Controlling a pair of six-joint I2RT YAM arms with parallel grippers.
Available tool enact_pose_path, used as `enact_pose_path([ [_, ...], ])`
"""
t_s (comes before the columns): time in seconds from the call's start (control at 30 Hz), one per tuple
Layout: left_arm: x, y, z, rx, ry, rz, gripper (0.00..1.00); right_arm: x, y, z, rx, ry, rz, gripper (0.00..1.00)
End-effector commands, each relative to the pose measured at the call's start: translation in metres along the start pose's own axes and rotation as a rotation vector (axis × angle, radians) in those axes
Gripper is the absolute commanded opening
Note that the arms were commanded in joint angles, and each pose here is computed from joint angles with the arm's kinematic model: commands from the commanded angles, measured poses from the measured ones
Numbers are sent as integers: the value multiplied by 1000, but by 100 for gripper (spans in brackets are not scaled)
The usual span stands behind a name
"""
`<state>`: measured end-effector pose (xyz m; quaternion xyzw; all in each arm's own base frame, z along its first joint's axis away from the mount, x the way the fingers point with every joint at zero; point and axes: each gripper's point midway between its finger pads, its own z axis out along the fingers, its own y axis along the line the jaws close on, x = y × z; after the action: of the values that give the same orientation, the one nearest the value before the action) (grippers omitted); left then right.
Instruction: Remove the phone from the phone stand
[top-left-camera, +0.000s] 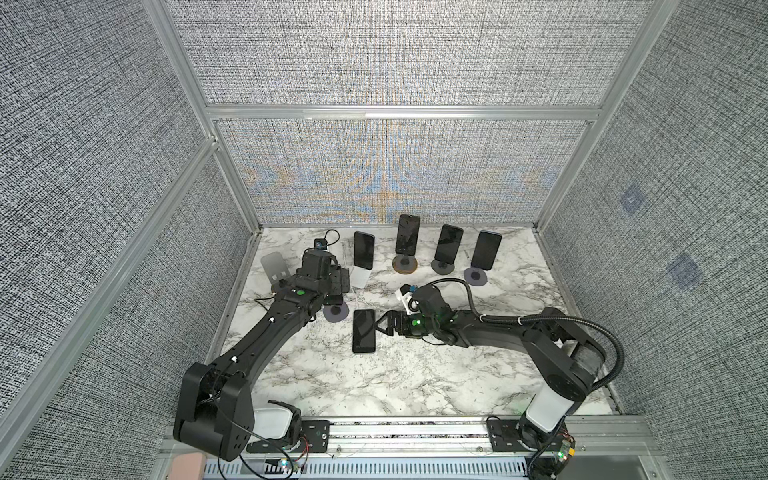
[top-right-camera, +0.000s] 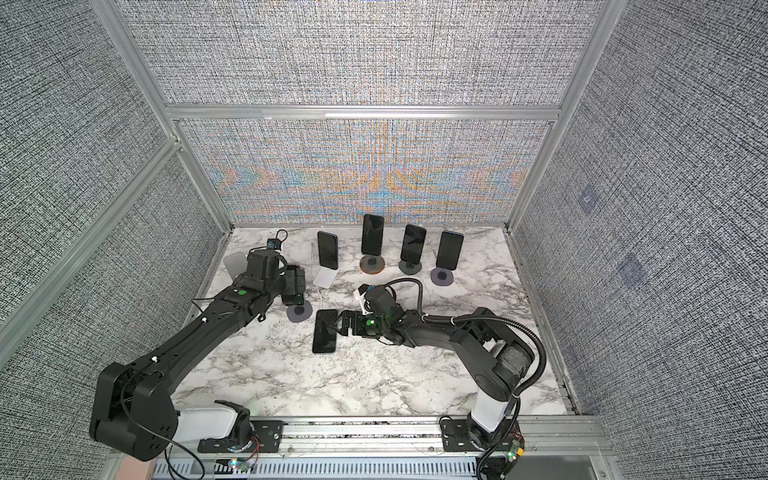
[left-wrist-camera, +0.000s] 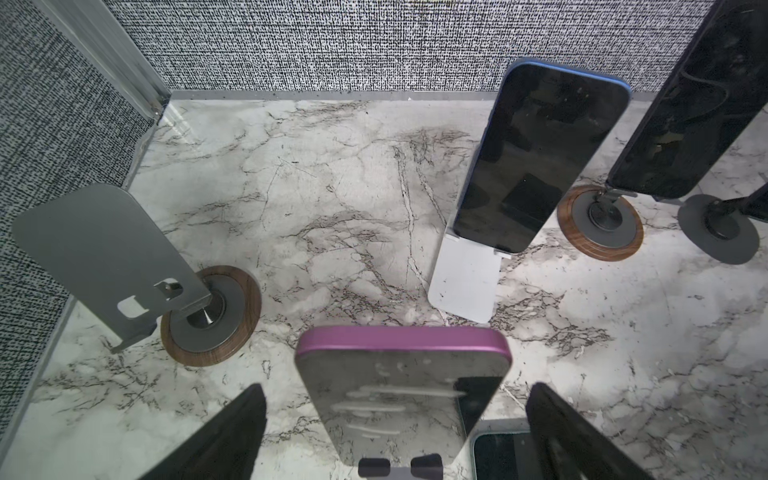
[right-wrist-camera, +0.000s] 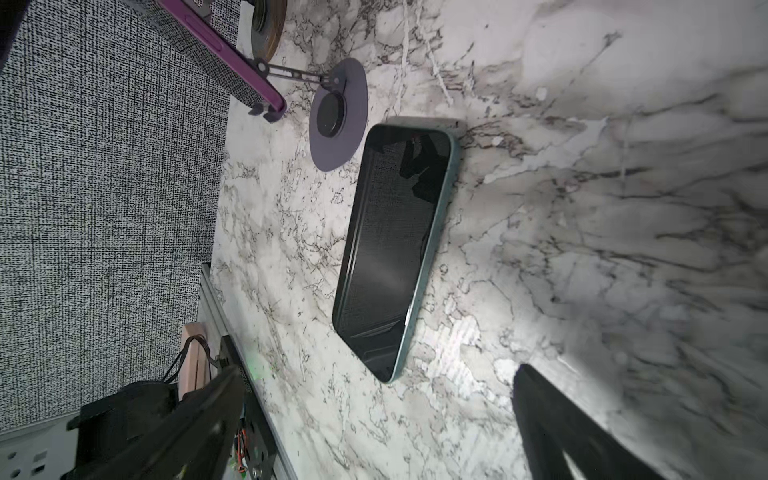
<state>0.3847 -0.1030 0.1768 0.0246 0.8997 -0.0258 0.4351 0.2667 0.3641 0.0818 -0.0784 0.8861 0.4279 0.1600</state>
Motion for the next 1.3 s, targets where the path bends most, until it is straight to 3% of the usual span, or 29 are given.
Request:
enact_pose_path([
  [0.0,-6,-1,6,17,-27,2,99,2,-2,-1,-2,14,-9,99],
  [0.47,2,-2,32,15,2,-15,98,-1,-3,-1,-18,10,3,99],
  [0.8,4,2,38,-11,19,-15,82,-2,-4,-1,-23,7,5,99],
  [1.27,3,6,34,-31,39,-7,77,-3,-2,-6,-29,-2,1,99],
])
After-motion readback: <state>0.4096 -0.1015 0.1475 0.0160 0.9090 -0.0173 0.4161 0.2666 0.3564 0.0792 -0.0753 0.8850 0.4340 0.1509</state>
